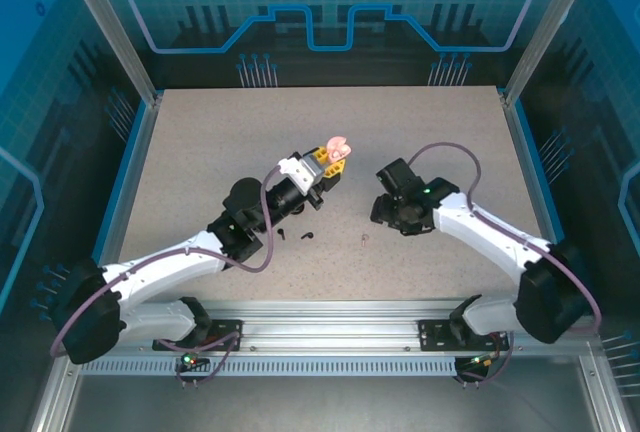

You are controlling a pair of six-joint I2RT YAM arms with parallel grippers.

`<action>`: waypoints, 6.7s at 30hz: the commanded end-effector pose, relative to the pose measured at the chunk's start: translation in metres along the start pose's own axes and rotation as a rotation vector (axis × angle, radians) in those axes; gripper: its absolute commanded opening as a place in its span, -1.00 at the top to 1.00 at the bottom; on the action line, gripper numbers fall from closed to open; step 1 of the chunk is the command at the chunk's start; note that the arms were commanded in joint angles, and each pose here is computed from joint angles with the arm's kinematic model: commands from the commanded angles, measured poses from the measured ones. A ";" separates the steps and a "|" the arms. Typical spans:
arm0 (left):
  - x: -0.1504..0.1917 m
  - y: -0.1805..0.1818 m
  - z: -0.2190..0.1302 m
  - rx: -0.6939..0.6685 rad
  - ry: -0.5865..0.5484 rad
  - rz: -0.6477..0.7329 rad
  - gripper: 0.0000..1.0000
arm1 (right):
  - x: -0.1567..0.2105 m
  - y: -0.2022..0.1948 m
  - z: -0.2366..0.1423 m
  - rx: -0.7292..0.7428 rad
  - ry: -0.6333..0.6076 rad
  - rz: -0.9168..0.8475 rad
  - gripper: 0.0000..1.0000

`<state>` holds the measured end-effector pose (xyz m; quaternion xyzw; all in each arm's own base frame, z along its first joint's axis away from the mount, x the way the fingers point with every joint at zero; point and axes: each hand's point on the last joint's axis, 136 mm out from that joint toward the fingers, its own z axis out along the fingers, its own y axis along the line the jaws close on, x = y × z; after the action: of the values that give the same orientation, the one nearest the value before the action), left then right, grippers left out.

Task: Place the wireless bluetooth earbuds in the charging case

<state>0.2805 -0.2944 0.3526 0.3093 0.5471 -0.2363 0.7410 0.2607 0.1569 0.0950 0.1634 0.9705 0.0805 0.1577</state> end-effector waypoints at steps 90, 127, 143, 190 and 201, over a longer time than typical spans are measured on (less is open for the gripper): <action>-0.017 0.016 -0.012 -0.058 -0.076 -0.010 1.00 | 0.041 0.017 0.069 0.107 0.092 0.041 0.61; -0.022 0.004 0.003 0.019 -0.082 -0.064 1.00 | -0.112 0.130 -0.277 -0.721 -0.648 -0.380 0.62; -0.015 0.004 0.014 0.021 -0.067 -0.111 1.00 | -0.069 0.157 -0.280 -0.799 -0.684 -0.550 0.61; -0.026 0.007 0.014 0.008 -0.090 -0.095 1.00 | -0.051 0.153 -0.214 -0.699 -0.546 -0.553 0.70; -0.024 0.007 0.015 0.011 -0.086 -0.094 1.00 | -0.053 0.150 -0.233 -0.712 -0.572 -0.554 0.71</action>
<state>0.2907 -0.3047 0.3371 0.2968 0.5752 -0.2777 0.7099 0.2829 0.2568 0.3622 -0.1410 0.8008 0.3174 0.4880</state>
